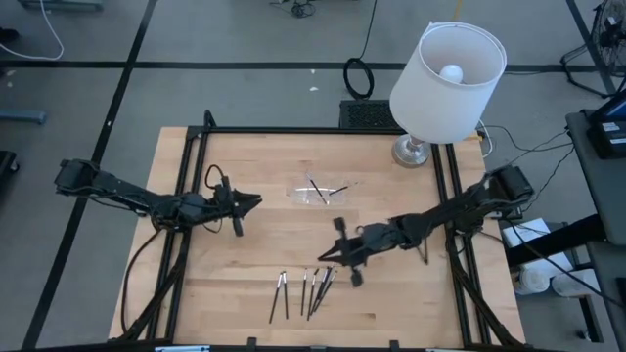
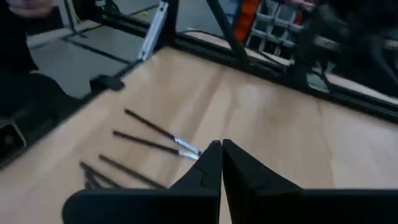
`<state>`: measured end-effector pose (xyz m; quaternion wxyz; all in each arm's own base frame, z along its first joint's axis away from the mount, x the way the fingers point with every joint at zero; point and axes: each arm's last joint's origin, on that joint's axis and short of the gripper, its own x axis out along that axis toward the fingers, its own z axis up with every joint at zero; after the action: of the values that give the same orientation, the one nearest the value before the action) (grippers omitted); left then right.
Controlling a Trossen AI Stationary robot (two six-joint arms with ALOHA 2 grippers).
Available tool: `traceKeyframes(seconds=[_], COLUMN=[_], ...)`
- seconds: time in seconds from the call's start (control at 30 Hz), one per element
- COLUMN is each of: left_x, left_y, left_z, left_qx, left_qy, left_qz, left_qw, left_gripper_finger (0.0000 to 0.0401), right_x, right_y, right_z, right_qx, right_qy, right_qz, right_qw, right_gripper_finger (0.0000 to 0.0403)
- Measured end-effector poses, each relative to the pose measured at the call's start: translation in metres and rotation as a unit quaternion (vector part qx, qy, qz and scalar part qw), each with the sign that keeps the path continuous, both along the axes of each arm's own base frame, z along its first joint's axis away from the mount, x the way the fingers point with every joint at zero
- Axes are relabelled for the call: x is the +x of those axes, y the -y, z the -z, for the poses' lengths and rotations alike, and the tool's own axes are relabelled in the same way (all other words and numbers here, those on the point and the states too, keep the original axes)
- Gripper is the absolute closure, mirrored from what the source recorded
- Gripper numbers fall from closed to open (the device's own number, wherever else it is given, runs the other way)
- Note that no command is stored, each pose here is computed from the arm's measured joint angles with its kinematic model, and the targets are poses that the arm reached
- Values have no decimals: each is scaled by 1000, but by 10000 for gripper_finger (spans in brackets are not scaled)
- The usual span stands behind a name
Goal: Put items in baskets/containers
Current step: Put the black brow brush into the transparent organizer
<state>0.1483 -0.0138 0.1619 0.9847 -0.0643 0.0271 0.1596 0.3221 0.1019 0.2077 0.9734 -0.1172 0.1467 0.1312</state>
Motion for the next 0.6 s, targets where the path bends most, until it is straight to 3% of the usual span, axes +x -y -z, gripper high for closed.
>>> traceKeyframes(seconds=[0.27,0.47,0.6], left_x=[0,0,0], left_y=[-1,-1,-1], left_z=[-1,0,0], left_qx=[7,22,23], left_qy=[0,-8,-10], left_qz=[-3,2,3], left_qw=[1000,1000,1000], left_gripper_finger=[336,336,336], right_x=[60,63,57], right_y=[-3,-2,-2], right_z=[20,31,39], right_qx=[-54,-37,-47], right_qy=[-145,-152,-164], right_qz=[14,-43,-48], right_qw=[988,987,984], right_gripper_finger=[403,403,397])
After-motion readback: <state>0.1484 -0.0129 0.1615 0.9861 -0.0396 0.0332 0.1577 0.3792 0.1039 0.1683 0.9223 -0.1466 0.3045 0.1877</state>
